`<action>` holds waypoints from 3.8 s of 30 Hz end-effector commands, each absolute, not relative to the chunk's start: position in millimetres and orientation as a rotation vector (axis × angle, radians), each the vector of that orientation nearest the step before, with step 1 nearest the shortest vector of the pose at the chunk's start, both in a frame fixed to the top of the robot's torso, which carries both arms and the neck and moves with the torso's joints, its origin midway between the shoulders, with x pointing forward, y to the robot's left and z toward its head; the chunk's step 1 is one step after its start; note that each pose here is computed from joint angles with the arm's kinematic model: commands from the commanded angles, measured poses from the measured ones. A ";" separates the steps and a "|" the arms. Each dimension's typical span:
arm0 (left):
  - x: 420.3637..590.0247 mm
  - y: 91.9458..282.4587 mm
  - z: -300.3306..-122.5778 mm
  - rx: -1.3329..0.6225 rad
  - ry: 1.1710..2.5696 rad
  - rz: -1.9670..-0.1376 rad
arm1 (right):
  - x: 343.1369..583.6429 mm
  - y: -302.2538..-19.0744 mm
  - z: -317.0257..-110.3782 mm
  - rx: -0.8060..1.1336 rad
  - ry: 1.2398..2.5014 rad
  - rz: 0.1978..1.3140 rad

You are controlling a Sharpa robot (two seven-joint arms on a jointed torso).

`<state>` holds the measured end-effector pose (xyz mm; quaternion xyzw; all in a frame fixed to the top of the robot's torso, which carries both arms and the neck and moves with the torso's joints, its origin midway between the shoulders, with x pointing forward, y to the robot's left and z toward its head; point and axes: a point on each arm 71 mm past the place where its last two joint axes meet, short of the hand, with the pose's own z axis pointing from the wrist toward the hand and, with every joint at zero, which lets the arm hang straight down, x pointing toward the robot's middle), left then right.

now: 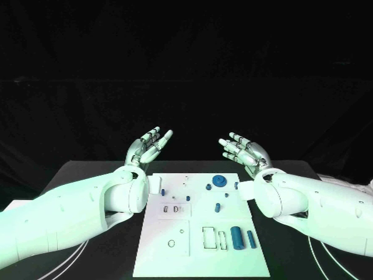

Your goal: Assemble the parts on the task board

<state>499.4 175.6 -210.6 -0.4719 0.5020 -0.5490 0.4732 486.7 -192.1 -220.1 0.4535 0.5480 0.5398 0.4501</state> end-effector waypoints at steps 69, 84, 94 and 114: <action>422.7 193.7 -151.9 -1.104 1.335 -1.694 | 515.0 -174.9 -171.3 -0.478 1.648 0.459; 421.0 194.2 -151.3 -1.105 1.339 -1.696 | 518.3 -169.6 -173.7 -0.491 1.657 0.448; 420.6 194.2 -151.3 -1.106 1.342 -1.697 | 520.6 -169.4 -175.9 -0.496 1.672 0.430; 420.2 193.9 -151.5 -1.111 1.348 -1.702 | 516.9 -157.8 -155.1 -0.397 1.449 0.492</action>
